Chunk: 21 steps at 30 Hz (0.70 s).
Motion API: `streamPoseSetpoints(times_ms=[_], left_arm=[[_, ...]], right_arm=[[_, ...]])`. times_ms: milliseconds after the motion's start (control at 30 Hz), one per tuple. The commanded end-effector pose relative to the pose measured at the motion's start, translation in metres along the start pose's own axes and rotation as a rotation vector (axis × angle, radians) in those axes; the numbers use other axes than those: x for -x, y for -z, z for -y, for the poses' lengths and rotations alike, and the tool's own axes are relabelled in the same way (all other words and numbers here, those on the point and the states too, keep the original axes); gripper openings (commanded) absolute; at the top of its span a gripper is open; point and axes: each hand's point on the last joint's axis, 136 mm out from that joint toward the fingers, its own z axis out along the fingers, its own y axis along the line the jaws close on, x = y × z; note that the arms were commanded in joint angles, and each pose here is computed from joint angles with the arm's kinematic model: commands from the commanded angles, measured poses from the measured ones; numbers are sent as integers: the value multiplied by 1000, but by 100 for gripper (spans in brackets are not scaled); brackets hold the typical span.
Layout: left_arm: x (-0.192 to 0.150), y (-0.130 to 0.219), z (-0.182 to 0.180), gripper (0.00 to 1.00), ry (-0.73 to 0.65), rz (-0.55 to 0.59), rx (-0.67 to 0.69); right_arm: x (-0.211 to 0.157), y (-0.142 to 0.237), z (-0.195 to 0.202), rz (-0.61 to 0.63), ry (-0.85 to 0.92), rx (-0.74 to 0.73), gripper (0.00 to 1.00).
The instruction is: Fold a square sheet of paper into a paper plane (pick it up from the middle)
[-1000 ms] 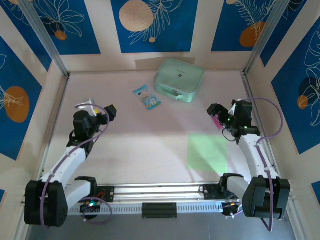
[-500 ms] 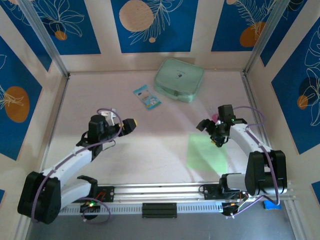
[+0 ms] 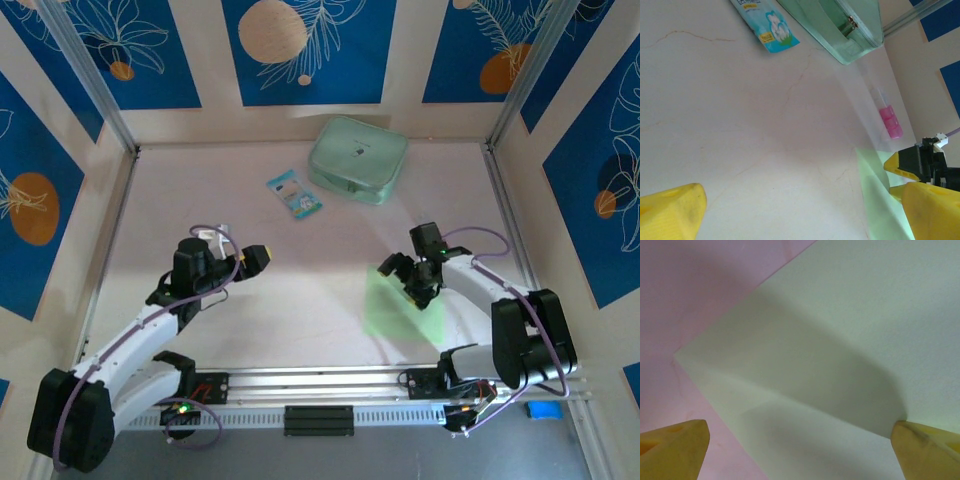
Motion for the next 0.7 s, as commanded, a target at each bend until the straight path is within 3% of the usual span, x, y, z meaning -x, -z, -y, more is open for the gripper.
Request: streamPoseSetpoints(times_ms=[0,300,467,667], left_arm=[[-5,3,-5,100,-18,-8,23],[-1,18,-26,100,0,22,174],[-1,26,-26,100,67,50,166],[-1,27,-5,100,99,70,-6]], right_arm=[[-19,-18,-10,-58,-95,22,94],[-54,-30,-65,-94,-197,116,92],[-42,3,-96,-22,24,164,92],[-20,22,-79,-44,316,173,92]])
